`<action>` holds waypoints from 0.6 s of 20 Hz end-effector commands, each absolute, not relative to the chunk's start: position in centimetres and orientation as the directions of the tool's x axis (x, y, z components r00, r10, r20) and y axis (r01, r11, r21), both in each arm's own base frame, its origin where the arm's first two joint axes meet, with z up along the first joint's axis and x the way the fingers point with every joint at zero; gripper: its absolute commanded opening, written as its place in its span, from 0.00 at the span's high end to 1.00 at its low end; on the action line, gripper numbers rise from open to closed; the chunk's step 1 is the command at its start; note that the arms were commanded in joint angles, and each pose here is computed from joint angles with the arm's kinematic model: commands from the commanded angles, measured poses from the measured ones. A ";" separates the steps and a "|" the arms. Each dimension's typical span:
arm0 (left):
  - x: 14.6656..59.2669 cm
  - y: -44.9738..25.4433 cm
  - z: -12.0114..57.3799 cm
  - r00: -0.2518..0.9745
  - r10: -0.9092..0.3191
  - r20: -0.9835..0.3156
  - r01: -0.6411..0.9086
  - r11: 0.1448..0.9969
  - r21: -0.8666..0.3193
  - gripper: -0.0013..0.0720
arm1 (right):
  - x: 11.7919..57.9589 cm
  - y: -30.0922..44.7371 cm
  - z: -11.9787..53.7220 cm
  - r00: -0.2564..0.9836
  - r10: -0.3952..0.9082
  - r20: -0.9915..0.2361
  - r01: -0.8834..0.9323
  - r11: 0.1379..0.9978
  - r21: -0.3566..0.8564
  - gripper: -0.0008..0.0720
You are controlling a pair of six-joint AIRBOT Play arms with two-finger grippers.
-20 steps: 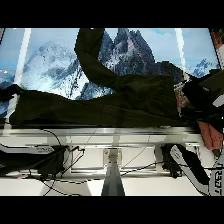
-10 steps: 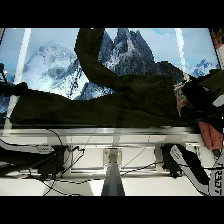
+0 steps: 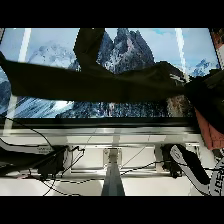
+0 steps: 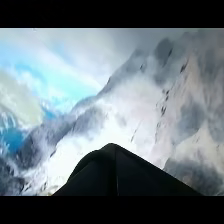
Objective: Fold the clothes and pants, and hang the long-sleeved shirts on hangers.
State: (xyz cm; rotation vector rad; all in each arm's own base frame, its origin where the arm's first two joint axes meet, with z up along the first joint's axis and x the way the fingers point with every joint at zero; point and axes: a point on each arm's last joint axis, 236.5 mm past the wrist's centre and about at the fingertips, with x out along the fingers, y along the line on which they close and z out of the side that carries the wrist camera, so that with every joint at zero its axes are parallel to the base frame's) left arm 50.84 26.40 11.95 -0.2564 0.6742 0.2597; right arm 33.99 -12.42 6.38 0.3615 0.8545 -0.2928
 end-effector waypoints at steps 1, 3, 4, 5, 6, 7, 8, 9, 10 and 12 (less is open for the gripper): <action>52.4 25.7 22.6 0.867 0.160 -0.472 -0.282 0.939 -0.199 0.96 | 38.5 -15.2 15.4 0.795 -0.216 -0.567 0.394 0.895 0.212 0.95; 51.0 25.5 22.3 0.834 0.160 -0.528 -0.282 0.946 -0.158 0.96 | 38.7 -15.4 16.5 0.805 -0.224 -0.550 0.388 0.899 0.203 0.95; 49.4 25.7 20.4 0.774 0.166 -0.611 -0.293 0.949 -0.114 0.96 | 38.3 -15.4 15.9 0.788 -0.221 -0.575 0.390 0.901 0.189 0.95; 47.2 26.4 17.9 0.681 0.187 -0.708 -0.312 0.949 -0.050 0.96 | 37.5 -15.3 14.4 0.750 -0.217 -0.625 0.394 0.905 0.158 0.95; 44.5 27.6 15.1 0.565 0.222 -0.795 -0.339 0.941 0.021 0.96 | 36.3 -15.4 12.1 0.692 -0.216 -0.689 0.396 0.911 0.112 0.95; 41.6 28.5 12.3 0.438 0.240 -0.866 -0.366 0.928 0.072 0.96 | 34.9 -15.3 9.5 0.629 -0.212 -0.748 0.399 0.914 0.076 0.95; 38.3 29.1 9.3 0.304 0.232 -0.924 -0.392 0.915 0.101 0.96 | 33.3 -14.5 6.3 0.560 -0.178 -0.809 0.401 0.913 0.076 0.95; 35.8 29.1 6.8 0.216 0.193 -0.957 -0.408 0.908 0.091 0.96 | 31.5 -13.4 3.3 0.488 -0.134 -0.863 0.402 0.912 0.086 0.95; 33.7 28.8 4.4 0.153 0.142 -0.978 -0.428 0.902 0.064 0.96 | 29.1 -12.0 0.0 0.398 -0.079 -0.914 0.396 0.914 0.093 0.95; 29.8 28.2 0.5 0.058 0.073 -0.996 -0.442 0.896 0.040 0.96 | 24.5 -9.4 -4.5 0.234 0.012 -0.972 0.369 0.924 0.101 0.95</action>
